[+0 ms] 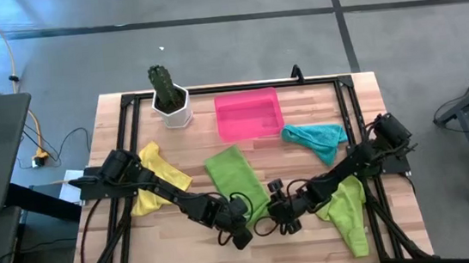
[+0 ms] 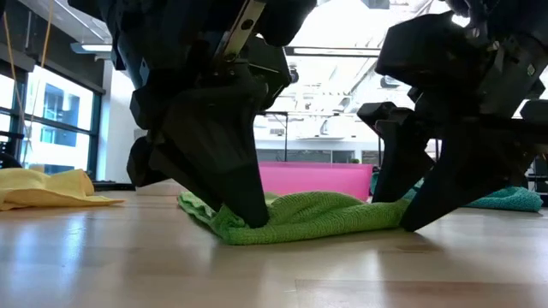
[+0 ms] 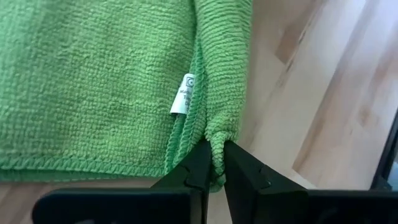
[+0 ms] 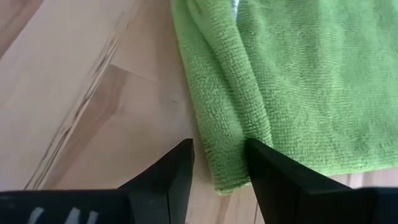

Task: Roll microfiber towels into tight, uniform cylinder then place into a basket
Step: Roll the green microfiber cloth

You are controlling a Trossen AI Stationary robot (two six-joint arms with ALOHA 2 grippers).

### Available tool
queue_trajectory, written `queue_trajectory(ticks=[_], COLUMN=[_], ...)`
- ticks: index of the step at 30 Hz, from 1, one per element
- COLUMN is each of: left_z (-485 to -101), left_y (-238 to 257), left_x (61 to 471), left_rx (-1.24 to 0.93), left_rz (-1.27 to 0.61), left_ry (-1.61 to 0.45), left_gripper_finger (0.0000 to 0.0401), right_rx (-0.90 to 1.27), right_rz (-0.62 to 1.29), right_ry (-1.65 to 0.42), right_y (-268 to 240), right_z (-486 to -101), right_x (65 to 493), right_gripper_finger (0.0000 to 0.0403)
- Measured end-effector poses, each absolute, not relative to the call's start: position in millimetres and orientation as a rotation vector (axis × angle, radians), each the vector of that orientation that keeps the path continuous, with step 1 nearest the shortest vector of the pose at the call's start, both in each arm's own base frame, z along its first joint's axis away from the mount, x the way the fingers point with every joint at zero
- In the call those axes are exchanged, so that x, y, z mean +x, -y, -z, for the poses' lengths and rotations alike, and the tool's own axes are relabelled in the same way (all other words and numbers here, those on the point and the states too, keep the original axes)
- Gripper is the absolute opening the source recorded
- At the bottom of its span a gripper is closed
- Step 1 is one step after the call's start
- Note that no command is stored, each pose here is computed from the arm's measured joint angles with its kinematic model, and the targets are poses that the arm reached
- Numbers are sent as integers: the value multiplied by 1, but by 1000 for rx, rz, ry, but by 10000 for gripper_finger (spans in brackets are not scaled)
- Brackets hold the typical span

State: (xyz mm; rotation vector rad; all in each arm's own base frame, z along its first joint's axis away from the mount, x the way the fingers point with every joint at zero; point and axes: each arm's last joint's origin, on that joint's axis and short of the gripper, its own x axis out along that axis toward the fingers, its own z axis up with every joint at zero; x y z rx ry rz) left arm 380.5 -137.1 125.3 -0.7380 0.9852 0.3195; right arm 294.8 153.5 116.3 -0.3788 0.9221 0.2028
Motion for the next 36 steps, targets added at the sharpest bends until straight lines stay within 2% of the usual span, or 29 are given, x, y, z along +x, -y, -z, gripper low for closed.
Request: queue_trajectory(ticks=[10, 19, 24, 30, 36], left_z=[-126, -128, -148, -180, -168], left_y=[138, 136, 128, 132, 147], left_x=[382, 382, 382, 376, 373], left_rx=[-535, -382, -336, -259, -94], left_rz=[-175, -120, -71, -11, -57], left_ry=[-1000, -991, -957, -869, -851], left_gripper_finger=[38, 109, 140, 145, 145], right_rx=[-309, -275, -247, -180, -129], right_rz=[-165, -160, -159, -131, -105], right_ry=[-939, -951, -959, -970, -975], right_y=[-153, -153, -153, -150, -146], right_z=[-115, -115, -114, -114, -114], right_x=[294, 294, 293, 295, 297], right_gripper_finger=[151, 151, 151, 151, 151])
